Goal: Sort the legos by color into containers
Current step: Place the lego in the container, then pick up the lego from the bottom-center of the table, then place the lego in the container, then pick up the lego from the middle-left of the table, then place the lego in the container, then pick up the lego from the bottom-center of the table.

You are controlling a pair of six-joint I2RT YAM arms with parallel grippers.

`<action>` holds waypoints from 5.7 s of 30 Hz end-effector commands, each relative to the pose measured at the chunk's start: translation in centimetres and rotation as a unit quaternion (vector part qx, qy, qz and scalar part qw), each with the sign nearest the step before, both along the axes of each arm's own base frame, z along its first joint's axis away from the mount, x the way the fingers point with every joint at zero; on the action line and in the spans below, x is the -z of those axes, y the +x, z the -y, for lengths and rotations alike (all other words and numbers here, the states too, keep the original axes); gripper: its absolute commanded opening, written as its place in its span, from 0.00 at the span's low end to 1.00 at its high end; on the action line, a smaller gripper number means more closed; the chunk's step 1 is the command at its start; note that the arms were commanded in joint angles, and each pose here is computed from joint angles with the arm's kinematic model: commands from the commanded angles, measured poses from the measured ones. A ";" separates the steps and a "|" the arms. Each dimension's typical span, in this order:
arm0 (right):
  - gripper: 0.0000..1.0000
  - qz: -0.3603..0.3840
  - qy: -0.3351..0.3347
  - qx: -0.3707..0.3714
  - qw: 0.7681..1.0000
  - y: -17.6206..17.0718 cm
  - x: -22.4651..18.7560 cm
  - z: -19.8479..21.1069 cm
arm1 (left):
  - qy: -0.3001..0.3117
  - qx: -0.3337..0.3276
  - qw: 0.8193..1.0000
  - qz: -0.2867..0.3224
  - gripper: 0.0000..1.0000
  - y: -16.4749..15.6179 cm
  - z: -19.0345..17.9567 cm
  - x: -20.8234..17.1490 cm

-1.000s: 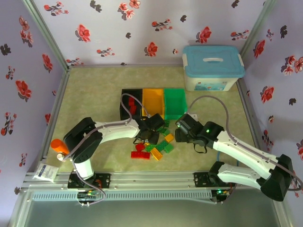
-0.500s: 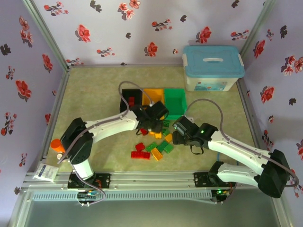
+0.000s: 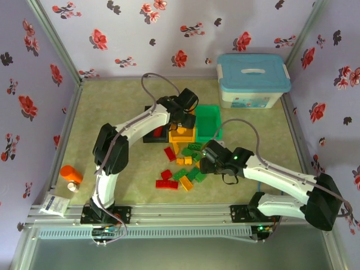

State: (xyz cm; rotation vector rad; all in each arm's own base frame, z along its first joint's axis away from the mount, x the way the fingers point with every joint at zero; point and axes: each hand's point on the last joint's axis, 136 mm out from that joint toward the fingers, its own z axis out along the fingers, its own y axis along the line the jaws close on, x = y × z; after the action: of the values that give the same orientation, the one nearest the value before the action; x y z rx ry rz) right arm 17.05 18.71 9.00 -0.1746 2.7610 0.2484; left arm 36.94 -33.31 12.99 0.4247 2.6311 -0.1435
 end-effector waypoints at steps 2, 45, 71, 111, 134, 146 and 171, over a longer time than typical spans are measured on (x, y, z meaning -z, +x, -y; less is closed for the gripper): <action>0.73 -0.020 -0.009 -0.045 0.999 -0.9 1.1 -1.9 | -0.031 0.010 0.999 0.030 0.74 -1.0 -0.2 -4.6; 0.28 0.034 -0.071 -0.002 0.997 17.2 -6.1 -0.4 | -0.114 -0.014 0.993 0.005 0.70 -21.0 -7.9 1.9; 0.81 0.069 0.000 0.055 0.996 15.6 -8.9 2.3 | -0.017 0.111 0.991 -0.076 0.69 -25.1 1.5 7.3; 0.77 0.074 -0.005 0.118 0.990 10.1 -6.4 6.9 | -0.008 0.083 0.996 -0.022 0.28 -18.2 0.0 -0.1; 0.78 0.055 0.042 0.092 0.993 6.6 -5.2 6.6 | -0.029 0.036 0.999 0.006 0.72 1.1 0.9 -3.4; 0.79 -0.013 0.015 -0.044 0.999 5.0 -1.4 0.0 | -0.132 -0.008 0.987 0.092 0.72 -7.0 -7.3 -10.3; 0.39 -0.084 -0.055 -0.069 0.993 4.5 4.9 -3.5 | -0.147 -0.122 0.981 0.031 0.66 -17.2 -17.2 0.1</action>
State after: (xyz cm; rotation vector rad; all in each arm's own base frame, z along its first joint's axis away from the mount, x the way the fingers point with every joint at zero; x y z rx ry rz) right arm 21.37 22.47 3.40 -0.4101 2.9529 0.1914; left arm 19.49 -16.24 12.81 0.0148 2.5311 -0.4477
